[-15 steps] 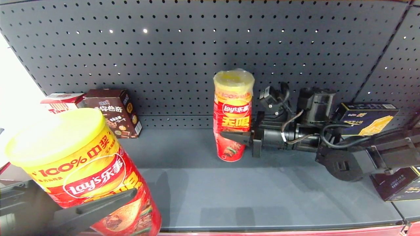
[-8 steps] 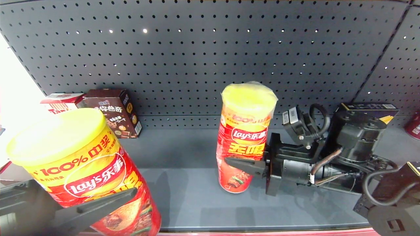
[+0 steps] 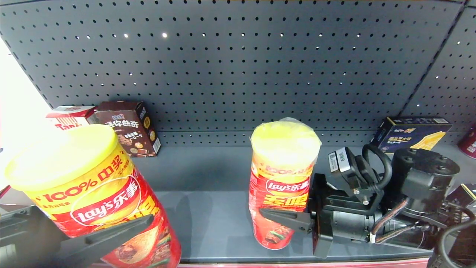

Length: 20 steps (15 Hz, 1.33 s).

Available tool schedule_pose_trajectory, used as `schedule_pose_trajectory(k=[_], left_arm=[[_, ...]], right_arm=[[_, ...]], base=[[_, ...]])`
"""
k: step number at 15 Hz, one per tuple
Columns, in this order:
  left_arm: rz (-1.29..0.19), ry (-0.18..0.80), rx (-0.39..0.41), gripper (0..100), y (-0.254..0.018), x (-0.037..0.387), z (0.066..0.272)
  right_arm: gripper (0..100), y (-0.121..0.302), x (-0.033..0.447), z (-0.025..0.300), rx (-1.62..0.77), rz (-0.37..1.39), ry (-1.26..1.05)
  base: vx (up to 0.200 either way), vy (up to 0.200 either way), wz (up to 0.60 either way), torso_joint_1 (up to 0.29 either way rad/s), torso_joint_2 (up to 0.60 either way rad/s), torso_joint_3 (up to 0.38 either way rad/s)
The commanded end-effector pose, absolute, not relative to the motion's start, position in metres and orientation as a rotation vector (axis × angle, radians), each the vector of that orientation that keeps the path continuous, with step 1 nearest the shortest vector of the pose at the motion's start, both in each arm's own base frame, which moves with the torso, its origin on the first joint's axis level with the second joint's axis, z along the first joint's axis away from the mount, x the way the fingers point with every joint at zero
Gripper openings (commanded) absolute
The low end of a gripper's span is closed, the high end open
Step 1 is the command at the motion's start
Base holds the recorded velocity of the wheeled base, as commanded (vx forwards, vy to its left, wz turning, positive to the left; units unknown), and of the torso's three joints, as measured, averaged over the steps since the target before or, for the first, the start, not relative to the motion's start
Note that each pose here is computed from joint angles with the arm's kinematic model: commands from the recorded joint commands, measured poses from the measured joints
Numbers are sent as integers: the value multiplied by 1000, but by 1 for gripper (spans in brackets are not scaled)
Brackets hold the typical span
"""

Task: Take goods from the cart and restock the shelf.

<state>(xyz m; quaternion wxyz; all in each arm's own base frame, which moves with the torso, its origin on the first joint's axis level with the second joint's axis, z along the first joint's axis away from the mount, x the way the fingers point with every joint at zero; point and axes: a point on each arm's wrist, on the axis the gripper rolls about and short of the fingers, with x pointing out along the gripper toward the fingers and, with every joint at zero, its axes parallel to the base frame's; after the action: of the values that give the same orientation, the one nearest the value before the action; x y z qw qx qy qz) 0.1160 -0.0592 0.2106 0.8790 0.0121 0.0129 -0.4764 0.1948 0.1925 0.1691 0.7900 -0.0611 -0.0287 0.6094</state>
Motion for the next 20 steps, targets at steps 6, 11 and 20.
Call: schedule_pose_trajectory(k=[6,11,20], left_arm=[[-990,29,25,0,-59,114,209],[-988,38,20,0,-57,110,204],[-988,29,12,0,-56,108,206]], right_arm=[[0,200,210,144,-144,1313,-24],[0,202,216,138,-146,1307,-5],[100,187,204,159,-159,1272,-83]], base=[[0,0,0,0,0,0],[0,0,0,0,0,0],[0,0,0,0,0,0]])
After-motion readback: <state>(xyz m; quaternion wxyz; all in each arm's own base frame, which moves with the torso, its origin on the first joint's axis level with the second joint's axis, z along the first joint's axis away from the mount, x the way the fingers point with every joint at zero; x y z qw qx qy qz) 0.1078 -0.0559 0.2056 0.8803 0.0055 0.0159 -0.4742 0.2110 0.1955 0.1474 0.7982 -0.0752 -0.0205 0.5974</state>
